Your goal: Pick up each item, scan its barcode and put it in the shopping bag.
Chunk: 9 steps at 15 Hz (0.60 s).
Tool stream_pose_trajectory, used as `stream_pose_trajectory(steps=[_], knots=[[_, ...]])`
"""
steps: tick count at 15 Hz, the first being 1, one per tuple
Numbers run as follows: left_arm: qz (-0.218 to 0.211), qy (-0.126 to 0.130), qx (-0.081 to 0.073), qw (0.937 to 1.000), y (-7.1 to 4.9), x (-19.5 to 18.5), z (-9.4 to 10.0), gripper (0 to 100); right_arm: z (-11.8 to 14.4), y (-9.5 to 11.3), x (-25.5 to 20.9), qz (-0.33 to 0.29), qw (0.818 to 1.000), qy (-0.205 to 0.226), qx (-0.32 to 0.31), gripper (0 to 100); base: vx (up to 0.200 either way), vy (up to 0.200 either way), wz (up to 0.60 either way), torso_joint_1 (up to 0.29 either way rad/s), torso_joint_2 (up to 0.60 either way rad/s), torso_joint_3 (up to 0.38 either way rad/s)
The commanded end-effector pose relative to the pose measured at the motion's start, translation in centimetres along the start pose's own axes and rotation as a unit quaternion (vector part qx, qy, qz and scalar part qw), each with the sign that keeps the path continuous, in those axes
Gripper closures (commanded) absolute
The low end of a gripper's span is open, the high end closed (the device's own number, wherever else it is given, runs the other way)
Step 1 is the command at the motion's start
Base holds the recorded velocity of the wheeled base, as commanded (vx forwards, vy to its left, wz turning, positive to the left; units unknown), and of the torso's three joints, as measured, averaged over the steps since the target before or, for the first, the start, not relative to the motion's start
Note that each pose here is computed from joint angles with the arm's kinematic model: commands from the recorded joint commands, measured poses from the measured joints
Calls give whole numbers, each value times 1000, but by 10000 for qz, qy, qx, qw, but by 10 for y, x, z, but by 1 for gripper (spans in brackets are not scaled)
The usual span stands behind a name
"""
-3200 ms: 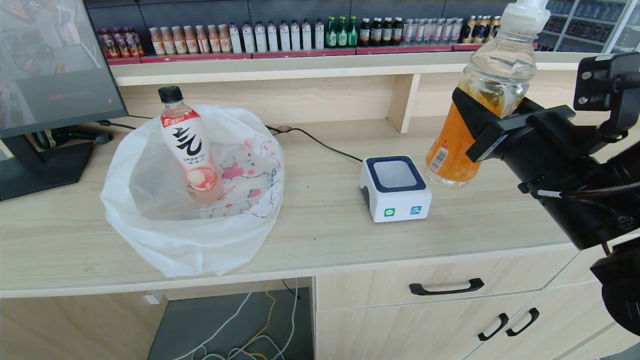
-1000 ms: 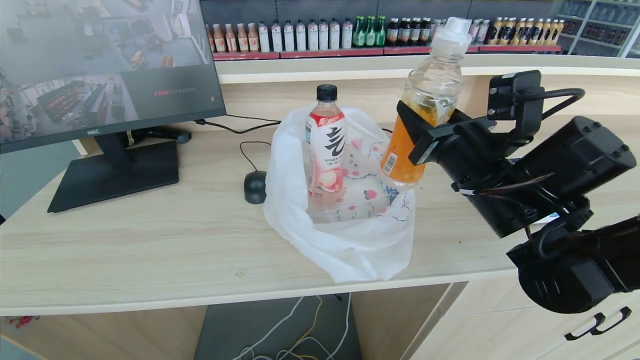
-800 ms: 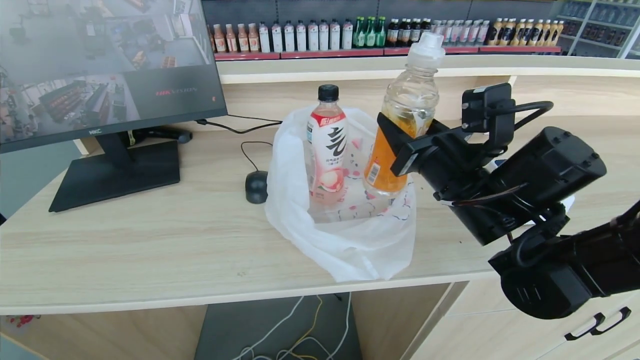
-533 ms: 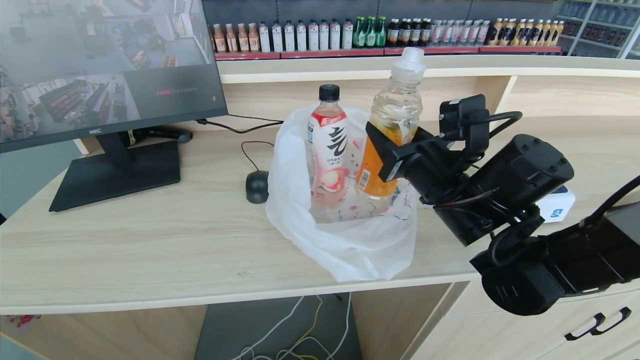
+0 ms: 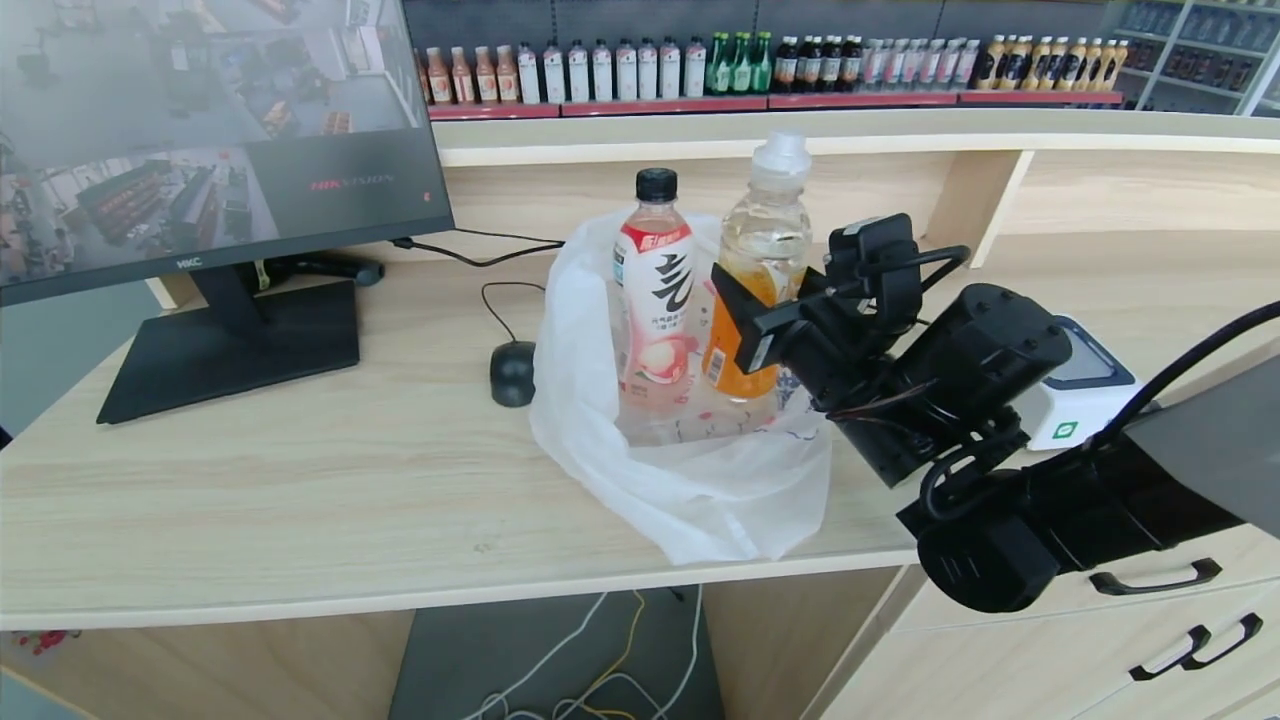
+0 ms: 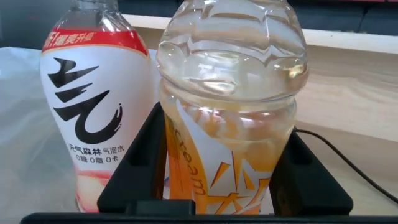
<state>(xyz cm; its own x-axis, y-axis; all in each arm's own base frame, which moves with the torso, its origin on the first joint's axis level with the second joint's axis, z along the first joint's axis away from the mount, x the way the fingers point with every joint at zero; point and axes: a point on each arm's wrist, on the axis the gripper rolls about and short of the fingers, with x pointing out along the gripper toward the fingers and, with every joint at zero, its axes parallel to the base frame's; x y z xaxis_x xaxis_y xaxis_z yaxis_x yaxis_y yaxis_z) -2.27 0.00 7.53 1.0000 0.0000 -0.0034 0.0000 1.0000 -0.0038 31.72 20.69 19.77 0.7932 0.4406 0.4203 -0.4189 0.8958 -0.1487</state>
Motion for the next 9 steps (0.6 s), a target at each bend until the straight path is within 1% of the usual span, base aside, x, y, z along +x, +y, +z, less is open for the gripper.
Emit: stream_pose_trajectory(steps=[1,4,6,9], knots=[[0,-2,4,10000,0,0,0,0,-6,2,1,18,10000,55,-65,100,0,0,0,0,0,0],[0,-2,4,10000,0,0,0,0,-4,7,0,88,9999,42,-74,100,0,0,0,0,0,0],[0,-2,4,10000,0,0,0,0,-7,8,0,113,9997,83,-205,100,0,0,0,0,0,0],[0,-2,-4,10000,0,0,0,0,-10,10,-2,147,9996,139,-215,100,0,0,0,0,0,0]])
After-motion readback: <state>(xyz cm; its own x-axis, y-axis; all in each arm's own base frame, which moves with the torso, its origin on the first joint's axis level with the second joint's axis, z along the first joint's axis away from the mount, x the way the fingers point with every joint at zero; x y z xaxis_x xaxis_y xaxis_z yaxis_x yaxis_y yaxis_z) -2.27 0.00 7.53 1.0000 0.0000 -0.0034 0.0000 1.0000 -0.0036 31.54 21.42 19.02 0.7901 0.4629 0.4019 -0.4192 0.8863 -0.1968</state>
